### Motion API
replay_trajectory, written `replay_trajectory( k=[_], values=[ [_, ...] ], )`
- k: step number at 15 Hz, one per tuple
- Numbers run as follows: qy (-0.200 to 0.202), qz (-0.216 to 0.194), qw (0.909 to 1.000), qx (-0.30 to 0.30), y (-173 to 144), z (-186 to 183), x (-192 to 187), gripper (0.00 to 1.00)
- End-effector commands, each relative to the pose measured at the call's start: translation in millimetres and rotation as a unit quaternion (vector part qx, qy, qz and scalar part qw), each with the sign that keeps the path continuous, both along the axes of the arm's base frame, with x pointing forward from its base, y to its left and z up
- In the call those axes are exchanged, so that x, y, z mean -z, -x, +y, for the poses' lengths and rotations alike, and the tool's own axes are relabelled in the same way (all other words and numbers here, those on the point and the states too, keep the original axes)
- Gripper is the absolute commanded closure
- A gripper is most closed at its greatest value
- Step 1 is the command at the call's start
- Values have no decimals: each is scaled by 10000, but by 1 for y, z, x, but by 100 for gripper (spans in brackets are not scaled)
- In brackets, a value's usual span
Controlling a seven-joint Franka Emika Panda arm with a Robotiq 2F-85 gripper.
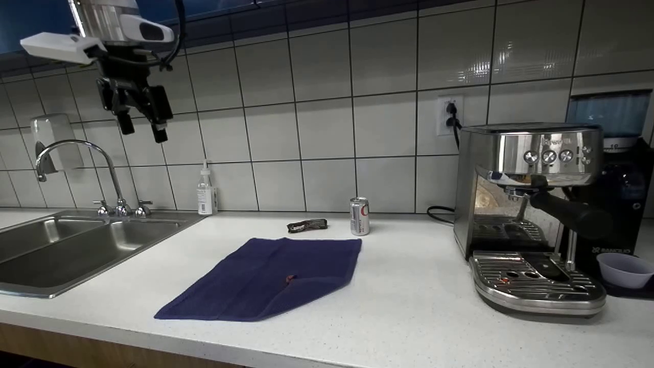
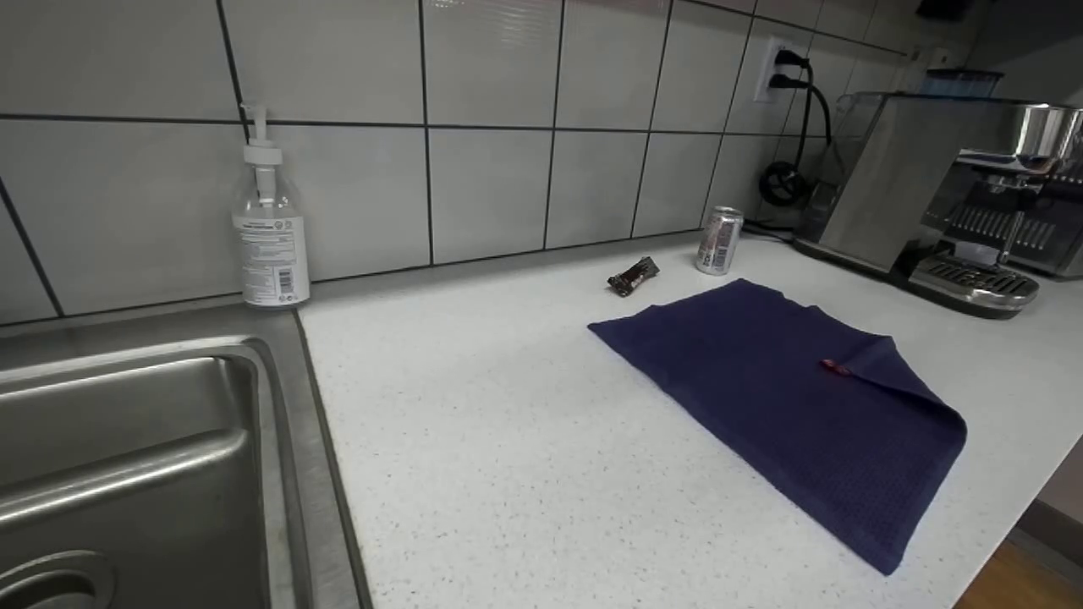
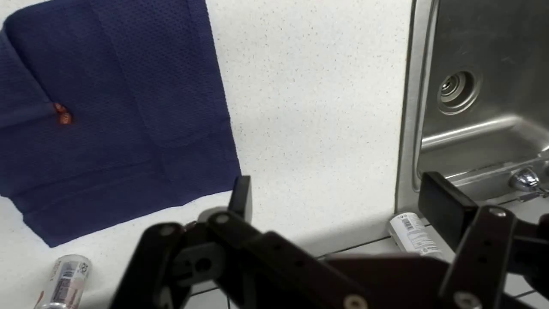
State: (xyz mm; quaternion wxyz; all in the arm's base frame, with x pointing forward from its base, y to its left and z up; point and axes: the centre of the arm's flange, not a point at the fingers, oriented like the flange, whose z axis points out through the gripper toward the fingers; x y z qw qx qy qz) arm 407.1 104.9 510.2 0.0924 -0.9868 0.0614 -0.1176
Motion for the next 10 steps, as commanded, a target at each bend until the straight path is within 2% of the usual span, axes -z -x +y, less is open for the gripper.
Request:
replay_trajectory(
  k=[1, 10],
  values=[
    [49, -161, 9994, 295, -3, -10, 14, 0],
    [364, -151, 9986, 339, 4, -59, 49, 0]
  ],
)
